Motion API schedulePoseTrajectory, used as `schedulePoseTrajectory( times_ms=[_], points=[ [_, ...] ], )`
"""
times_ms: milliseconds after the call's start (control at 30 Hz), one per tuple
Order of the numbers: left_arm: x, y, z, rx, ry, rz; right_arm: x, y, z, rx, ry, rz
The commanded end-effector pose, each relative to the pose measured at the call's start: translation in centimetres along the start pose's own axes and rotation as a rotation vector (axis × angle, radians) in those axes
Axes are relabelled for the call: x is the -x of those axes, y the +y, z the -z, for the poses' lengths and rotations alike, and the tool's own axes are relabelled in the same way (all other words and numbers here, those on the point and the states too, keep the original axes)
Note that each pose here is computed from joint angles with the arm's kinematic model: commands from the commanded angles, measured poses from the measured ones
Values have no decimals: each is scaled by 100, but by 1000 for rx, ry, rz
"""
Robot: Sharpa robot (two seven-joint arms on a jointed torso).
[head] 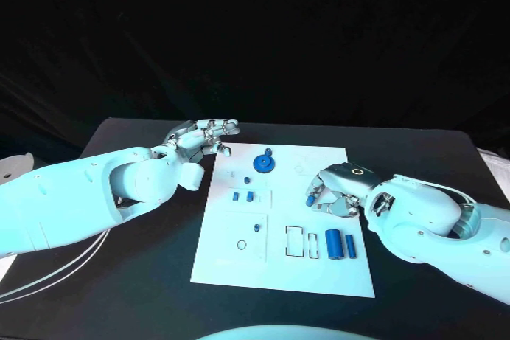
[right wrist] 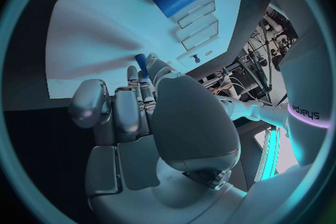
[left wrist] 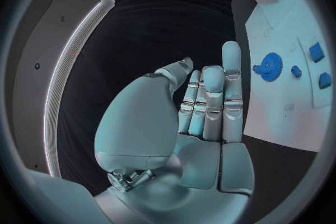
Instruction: Assemble the parts on the task board
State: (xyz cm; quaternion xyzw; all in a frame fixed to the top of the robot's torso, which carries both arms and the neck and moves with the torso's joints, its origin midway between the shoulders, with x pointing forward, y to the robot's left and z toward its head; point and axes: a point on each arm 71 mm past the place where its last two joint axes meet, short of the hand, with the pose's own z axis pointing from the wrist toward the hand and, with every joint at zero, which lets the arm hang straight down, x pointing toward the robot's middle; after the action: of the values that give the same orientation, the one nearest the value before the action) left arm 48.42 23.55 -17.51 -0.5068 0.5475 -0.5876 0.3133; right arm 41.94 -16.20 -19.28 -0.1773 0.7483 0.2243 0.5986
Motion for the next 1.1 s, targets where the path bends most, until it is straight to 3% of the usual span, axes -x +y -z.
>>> schedulePoseTrajectory(
  times_ms=[33,700,1100],
  points=[
    [-17,-6,1,-3,20,10,-27,26,-17,11,19,15],
    [-17,-2,2,5,24,11,-25,57,-65,12,4,23],
    [-11,0,-1,6,23,10,93,120,-6,34,-108,-17]
  ],
)
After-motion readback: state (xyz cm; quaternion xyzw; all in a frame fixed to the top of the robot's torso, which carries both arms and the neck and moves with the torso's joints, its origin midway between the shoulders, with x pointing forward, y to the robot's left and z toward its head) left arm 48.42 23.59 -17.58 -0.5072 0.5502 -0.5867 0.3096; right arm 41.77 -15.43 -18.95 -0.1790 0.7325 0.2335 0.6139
